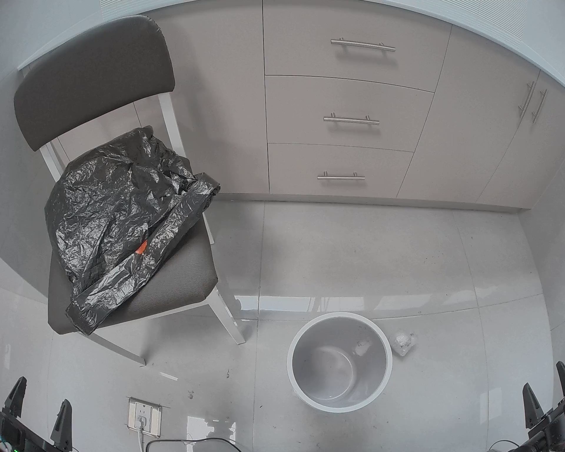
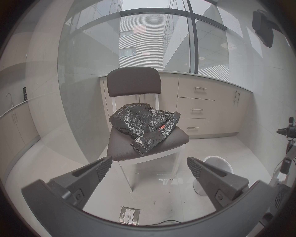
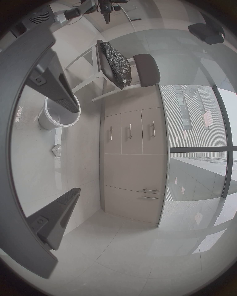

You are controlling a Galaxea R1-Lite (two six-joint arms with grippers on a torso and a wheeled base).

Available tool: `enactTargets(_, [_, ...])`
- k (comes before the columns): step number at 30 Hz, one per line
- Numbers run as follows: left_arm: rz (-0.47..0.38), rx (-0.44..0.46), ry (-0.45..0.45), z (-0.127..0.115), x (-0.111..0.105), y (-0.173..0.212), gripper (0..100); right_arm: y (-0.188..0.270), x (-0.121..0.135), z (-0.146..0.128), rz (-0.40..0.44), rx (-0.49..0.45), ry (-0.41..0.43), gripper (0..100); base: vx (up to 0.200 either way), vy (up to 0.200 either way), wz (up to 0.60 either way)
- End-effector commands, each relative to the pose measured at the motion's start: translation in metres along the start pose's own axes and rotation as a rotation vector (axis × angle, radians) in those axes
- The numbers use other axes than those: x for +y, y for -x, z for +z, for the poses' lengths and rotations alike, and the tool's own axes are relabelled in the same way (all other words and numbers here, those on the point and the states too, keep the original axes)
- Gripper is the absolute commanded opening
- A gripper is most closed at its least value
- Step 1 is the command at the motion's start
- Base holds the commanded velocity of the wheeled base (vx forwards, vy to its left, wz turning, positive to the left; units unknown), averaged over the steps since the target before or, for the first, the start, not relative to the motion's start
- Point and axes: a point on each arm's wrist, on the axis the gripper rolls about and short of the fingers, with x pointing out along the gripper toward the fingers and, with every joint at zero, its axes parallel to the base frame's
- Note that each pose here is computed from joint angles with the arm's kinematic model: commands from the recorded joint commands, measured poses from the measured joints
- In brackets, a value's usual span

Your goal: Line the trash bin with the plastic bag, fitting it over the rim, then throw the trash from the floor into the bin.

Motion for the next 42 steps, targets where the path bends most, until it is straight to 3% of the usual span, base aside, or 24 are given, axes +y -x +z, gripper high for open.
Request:
enactTargets(1, [-0.013, -0.141, 0.052, 0.042, 0.0, 0.012, 100, 0.0, 0.0, -0.004, 0.001, -0.004, 0.013, 100, 0.0, 0.0, 0.0])
enactTargets(2, [-0.048, -0.197, 0.137, 0.085, 0.001, 0.018, 100, 0.0, 0.0, -0.004, 0.001, -0.004, 0.013, 100, 0.0, 0.0, 0.0])
enactTargets(4, [-0.09, -0.155, 0.203, 0.128, 0.002, 0.012, 100, 0.0, 0.0, -0.004, 0.004, -0.005, 0.014, 100, 0.0, 0.0, 0.0])
enactTargets(6, [-0.092, -0.131, 0.173, 0.144, 0.002, 0.007, 100, 0.0, 0.0, -0.004, 0.004, -0.007, 0.014, 100, 0.0, 0.0, 0.0])
enactTargets(10, [-0.1, -0.053, 0.149, 0.141, 0.001, -0.012, 100, 0.0, 0.0, -0.004, 0.006, -0.008, 0.014, 100, 0.0, 0.0, 0.0])
enactTargets(20, [-0.2, 0.027, 0.152, 0.151, -0.008, -0.059, 100, 0.001, 0.0, 0.0, -0.001, -0.033, 0.003, 100, 0.0, 0.0, 0.0])
enactTargets(21, [-0.212, 0.06, 0.158, 0.152, -0.01, -0.07, 100, 0.013, -0.002, 0.065, 0.026, -0.207, -0.145, 100, 0.0, 0.0, 0.0])
enactTargets(22, [-0.226, 0.071, 0.169, 0.152, -0.012, -0.077, 100, 0.02, -0.004, 0.128, 0.06, -0.304, -0.311, 100, 0.0, 0.0, 0.0])
enactTargets(23, [-0.229, 0.072, 0.17, 0.152, -0.013, -0.078, 100, 0.021, -0.004, 0.135, 0.064, -0.31, -0.336, 100, 0.0, 0.0, 0.0])
enactTargets(24, [-0.273, 0.075, 0.196, 0.156, -0.019, -0.091, 100, 0.017, -0.006, 0.176, 0.051, -0.299, -0.389, 100, 0.0, 0.0, 0.0])
enactTargets(25, [-0.282, 0.074, 0.199, 0.158, -0.021, -0.096, 100, 0.01, -0.006, 0.184, 0.038, -0.268, -0.313, 100, 0.0, 0.0, 0.0])
enactTargets(27, [-0.29, 0.088, 0.192, 0.158, -0.025, -0.107, 100, -0.013, -0.004, 0.186, 0.035, -0.185, -0.178, 100, 0.0, 0.0, 0.0])
enactTargets(28, [-0.292, 0.103, 0.189, 0.159, -0.027, -0.115, 100, -0.027, -0.002, 0.187, 0.062, -0.152, -0.178, 100, 0.0, 0.0, 0.0])
enactTargets(31, [-0.292, 0.14, 0.183, 0.166, -0.035, -0.142, 100, -0.073, 0.007, 0.201, 0.158, -0.153, -0.246, 100, 0.0, 0.0, 0.0])
enactTargets(35, [-0.296, 0.171, 0.179, 0.178, -0.046, -0.175, 100, -0.119, 0.018, 0.213, 0.181, -0.207, -0.279, 100, 0.0, 0.0, 0.0])
enactTargets(38, [-0.317, 0.217, 0.165, 0.18, -0.064, -0.205, 100, -0.132, 0.024, 0.214, 0.218, -0.236, -0.283, 100, 0.0, 0.0, 0.0])
enactTargets(42, [-0.303, 0.26, 0.125, 0.172, -0.083, -0.23, 100, -0.138, 0.033, 0.201, 0.281, -0.176, -0.318, 100, 0.0, 0.0, 0.0])
